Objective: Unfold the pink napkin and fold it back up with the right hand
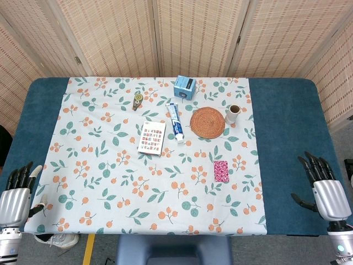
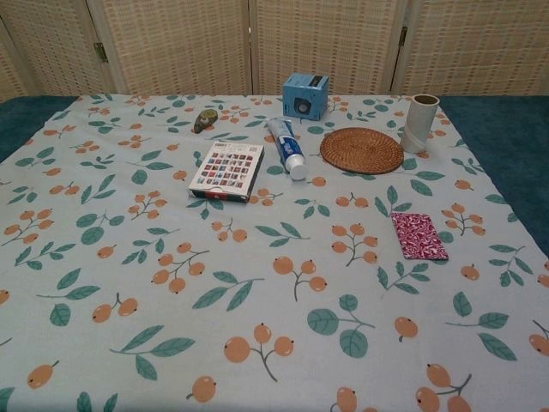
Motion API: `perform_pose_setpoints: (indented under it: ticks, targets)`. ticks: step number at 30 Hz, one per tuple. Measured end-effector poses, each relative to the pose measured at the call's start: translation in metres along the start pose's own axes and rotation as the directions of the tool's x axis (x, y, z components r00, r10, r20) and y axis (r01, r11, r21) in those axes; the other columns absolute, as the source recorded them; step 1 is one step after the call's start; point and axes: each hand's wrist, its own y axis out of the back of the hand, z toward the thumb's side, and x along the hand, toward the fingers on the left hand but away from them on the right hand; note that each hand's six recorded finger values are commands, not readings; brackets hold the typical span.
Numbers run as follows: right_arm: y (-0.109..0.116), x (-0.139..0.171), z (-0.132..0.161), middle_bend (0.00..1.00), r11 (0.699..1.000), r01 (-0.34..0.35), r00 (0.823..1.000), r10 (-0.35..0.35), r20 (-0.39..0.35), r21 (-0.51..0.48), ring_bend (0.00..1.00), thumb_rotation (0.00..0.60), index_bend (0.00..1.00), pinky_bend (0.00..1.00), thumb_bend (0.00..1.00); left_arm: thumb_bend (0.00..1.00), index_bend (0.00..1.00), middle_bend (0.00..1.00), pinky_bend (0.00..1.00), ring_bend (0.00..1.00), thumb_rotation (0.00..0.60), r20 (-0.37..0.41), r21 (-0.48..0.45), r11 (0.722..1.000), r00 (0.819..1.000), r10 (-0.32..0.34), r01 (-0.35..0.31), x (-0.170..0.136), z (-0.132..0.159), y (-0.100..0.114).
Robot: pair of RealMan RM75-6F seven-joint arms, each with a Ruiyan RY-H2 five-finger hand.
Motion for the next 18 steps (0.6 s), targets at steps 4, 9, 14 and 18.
perform_pose_setpoints:
  ticks: [4,9,14,18]
  targets:
    - [-0.0006,-0.001,0.0006,0.0,1.0,-0.003,1.0,0.003,-0.001,-0.001,0.0,0.6,0.01,0.0,0.22,0.43,0.14,0.01,0.0,0.07,0.6,0.0,0.0,1.0,1.0,-0.005,0.005,-0.0005,0.0,-0.0011]
    - [-0.0004,-0.0017,0.0018,0.0,1.0,-0.003,1.0,0.003,-0.004,-0.002,0.0,0.6,0.01,0.0,0.22,0.43,0.14,0.01,0.0,0.07,0.6,-0.006,-0.003,1.0,1.0,-0.001,0.001,-0.0022,-0.0026,0.0001]
    - [-0.0003,-0.0019,0.0033,0.0,1.0,-0.003,1.0,0.003,-0.004,0.006,0.0,0.6,0.03,0.0,0.22,0.43,0.15,0.01,0.0,0.07,0.6,-0.005,-0.004,1.0,1.0,0.0,0.0,-0.0031,-0.0028,0.0004]
    - [-0.0009,-0.0024,0.0053,0.0,1.0,-0.013,1.0,0.013,-0.009,0.006,0.0,0.6,0.04,0.0,0.22,0.43,0.15,0.01,0.0,0.08,0.6,-0.003,-0.005,1.0,1.0,0.003,-0.003,-0.0031,-0.002,0.0013]
